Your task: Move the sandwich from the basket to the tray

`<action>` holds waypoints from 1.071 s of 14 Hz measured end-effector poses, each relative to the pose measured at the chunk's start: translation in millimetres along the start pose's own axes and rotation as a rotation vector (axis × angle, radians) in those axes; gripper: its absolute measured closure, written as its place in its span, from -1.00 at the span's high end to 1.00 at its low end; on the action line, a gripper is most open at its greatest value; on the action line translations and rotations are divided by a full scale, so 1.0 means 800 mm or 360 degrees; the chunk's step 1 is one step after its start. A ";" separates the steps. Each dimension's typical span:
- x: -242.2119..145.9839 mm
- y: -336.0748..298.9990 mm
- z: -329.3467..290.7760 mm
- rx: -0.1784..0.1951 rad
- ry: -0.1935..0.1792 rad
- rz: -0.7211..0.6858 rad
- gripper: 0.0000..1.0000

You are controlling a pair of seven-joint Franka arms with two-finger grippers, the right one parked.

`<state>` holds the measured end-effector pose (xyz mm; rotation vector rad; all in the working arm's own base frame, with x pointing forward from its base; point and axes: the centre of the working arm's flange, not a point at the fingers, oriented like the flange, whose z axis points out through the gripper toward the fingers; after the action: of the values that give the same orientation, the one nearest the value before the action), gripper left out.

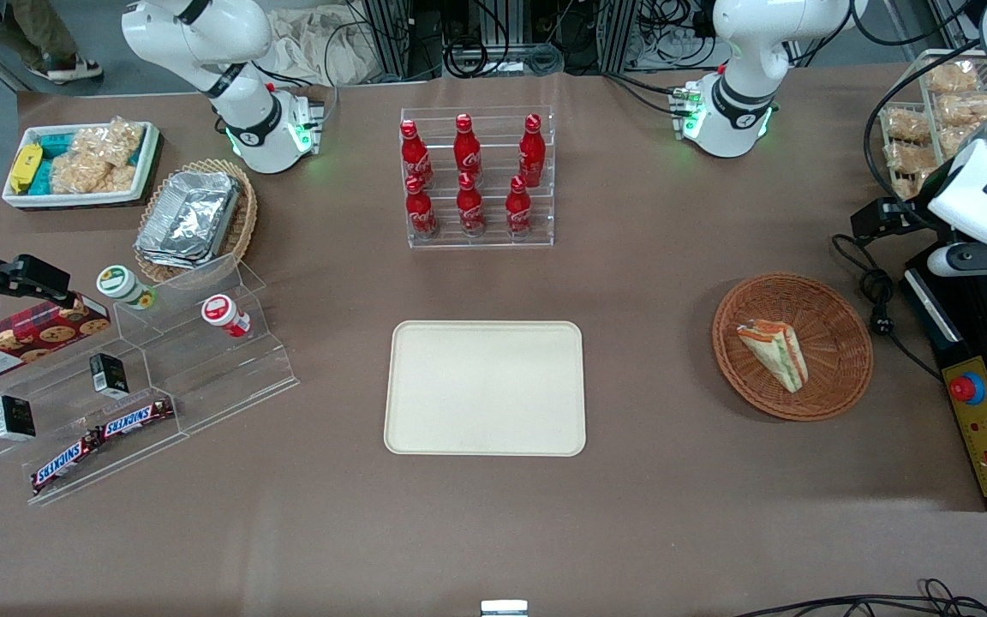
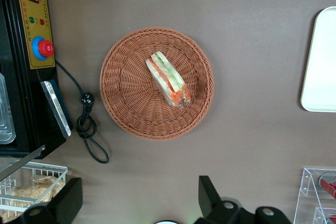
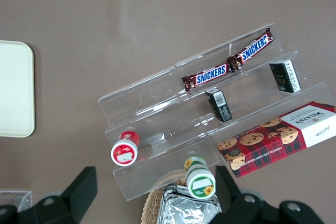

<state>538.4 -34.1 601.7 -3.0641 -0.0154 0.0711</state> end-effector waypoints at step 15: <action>0.028 -0.013 0.081 0.0041 -0.0248 -0.0011 0.98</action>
<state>558.0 -18.4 536.7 -3.0241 -0.0342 0.3070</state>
